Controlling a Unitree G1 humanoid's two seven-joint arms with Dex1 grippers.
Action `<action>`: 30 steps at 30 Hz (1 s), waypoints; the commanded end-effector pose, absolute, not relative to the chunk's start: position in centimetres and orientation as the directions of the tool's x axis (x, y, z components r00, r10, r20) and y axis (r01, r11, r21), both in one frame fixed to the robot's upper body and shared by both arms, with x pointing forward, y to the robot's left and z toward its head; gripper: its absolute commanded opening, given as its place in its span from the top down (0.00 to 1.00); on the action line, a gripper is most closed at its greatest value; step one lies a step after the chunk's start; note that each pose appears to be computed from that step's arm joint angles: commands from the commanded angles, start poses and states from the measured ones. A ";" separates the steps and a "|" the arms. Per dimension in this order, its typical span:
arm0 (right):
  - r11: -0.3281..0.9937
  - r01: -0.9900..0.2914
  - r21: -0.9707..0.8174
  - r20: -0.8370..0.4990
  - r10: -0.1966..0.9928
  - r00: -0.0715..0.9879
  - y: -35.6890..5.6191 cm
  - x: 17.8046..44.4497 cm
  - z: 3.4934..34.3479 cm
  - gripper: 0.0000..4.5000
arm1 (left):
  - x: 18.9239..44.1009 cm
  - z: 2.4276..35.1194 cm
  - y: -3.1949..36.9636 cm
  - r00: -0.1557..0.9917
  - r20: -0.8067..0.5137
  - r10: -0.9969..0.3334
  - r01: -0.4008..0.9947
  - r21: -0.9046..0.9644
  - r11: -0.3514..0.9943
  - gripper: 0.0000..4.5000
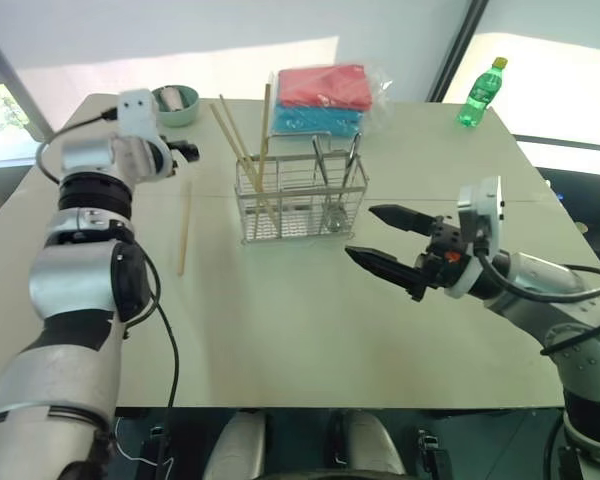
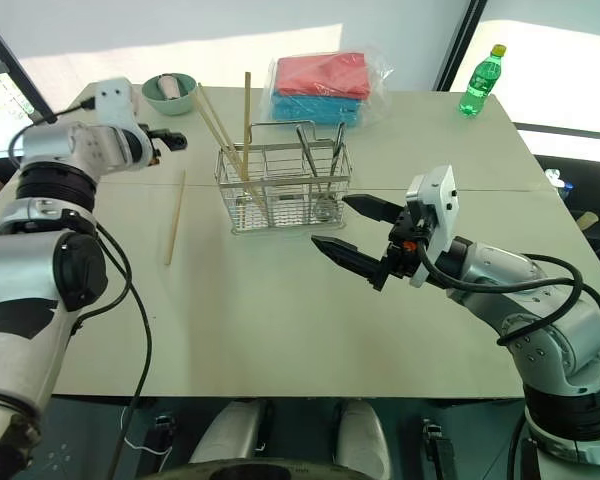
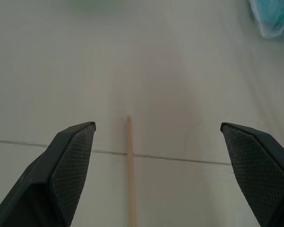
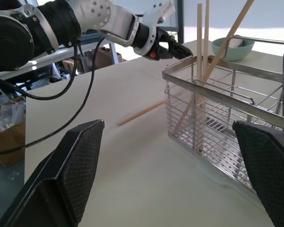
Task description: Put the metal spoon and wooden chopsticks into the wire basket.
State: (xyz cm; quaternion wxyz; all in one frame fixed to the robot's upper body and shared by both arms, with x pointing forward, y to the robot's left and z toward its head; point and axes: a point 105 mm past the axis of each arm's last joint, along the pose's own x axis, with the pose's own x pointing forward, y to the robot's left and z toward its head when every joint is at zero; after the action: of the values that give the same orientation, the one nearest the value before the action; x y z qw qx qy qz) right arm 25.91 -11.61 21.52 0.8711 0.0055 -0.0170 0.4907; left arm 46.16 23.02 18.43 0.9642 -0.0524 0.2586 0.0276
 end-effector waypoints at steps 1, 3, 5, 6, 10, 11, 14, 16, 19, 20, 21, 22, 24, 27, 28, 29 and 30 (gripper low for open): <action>0.517 -0.855 -0.043 0.061 0.855 0.515 -11.5 25.2 22.3 0.00 | 46.4 18.8 23.5 0.872 -0.483 0.075 -0.109 -0.042 0.993 0.01; 0.526 -0.849 -0.052 0.039 0.851 0.524 -11.7 24.9 21.7 0.00 | 45.9 16.7 23.0 0.836 -0.546 0.052 -0.113 -0.078 0.991 0.01; 0.530 -0.847 -0.047 0.035 0.848 0.529 -11.7 24.8 21.5 0.00 | 45.7 15.7 22.6 0.819 -0.573 0.037 -0.110 -0.094 0.989 0.01; 0.533 -0.845 -0.036 0.043 0.846 0.532 -11.7 24.7 21.5 0.00 | 45.7 15.2 22.4 0.813 -0.581 0.038 -0.105 -0.082 0.991 0.01; 0.542 -0.840 -0.033 0.052 0.840 0.540 -11.7 24.4 21.6 0.00 | 45.4 13.5 22.2 0.794 -0.606 0.050 -0.119 -0.074 0.990 0.01; 0.544 -0.839 -0.033 0.052 0.839 0.542 -11.7 24.3 21.6 0.00 | 45.3 13.3 22.1 0.790 -0.610 0.051 -0.126 -0.079 0.989 0.01; 0.553 -0.833 -0.027 0.055 0.833 0.551 -11.8 24.2 21.6 0.00 | 45.1 12.4 22.2 0.778 -0.625 0.063 -0.151 -0.089 0.985 0.01; 0.559 -0.829 -0.026 0.055 0.828 0.557 -12.0 24.2 21.7 0.00 | 45.0 12.0 22.4 0.771 -0.632 0.077 -0.167 -0.084 0.982 0.01; 0.566 -0.824 -0.024 0.061 0.824 0.564 -12.1 24.2 21.8 0.00 | 44.9 11.7 22.4 0.765 -0.638 0.085 -0.187 -0.094 0.978 0.20; 0.568 -0.823 -0.023 0.062 0.822 0.565 -12.1 24.3 21.8 0.00 | 44.8 11.7 22.4 0.765 -0.639 0.084 -0.189 -0.098 0.977 0.30; 0.569 -0.822 -0.023 0.062 0.822 0.566 -12.1 24.3 21.9 0.00 | 44.8 11.6 22.4 0.764 -0.639 0.084 -0.190 -0.099 0.977 0.42; 0.569 -0.822 -0.023 0.062 0.821 0.567 -12.1 24.3 21.9 0.00 | 44.8 11.6 22.4 0.764 -0.639 0.084 -0.191 -0.099 0.977 0.53; 0.570 -0.822 -0.023 0.062 0.821 0.567 -12.1 24.2 21.9 0.00 | 44.8 11.6 22.5 0.764 -0.640 0.088 -0.197 -0.101 0.975 0.76; 0.570 -0.821 -0.022 0.063 0.821 0.568 -12.1 24.3 21.9 0.00 | 44.8 11.6 22.6 0.764 -0.639 0.092 -0.203 -0.102 0.974 0.98; 0.570 -0.821 -0.022 0.064 0.820 0.568 -12.1 24.3 21.9 0.00 | 44.8 11.7 22.6 0.764 -0.639 0.092 -0.203 -0.103 0.974 0.98; 0.570 -0.821 -0.021 0.065 0.820 0.568 -12.1 24.4 21.9 0.00 | 44.9 11.8 22.5 0.764 -0.639 0.091 -0.204 -0.105 0.973 0.98; 0.571 -0.821 -0.022 0.064 0.820 0.569 -12.1 24.4 21.9 0.00 | 44.9 11.9 22.5 0.765 -0.637 0.091 -0.205 -0.107 0.973 0.98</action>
State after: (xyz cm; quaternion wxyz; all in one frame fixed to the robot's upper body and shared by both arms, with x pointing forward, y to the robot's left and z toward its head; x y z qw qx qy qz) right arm 24.78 -12.21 20.62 0.8885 0.0176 -0.0059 0.4585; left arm 44.87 22.80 11.79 0.9370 -0.0744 0.3313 0.0822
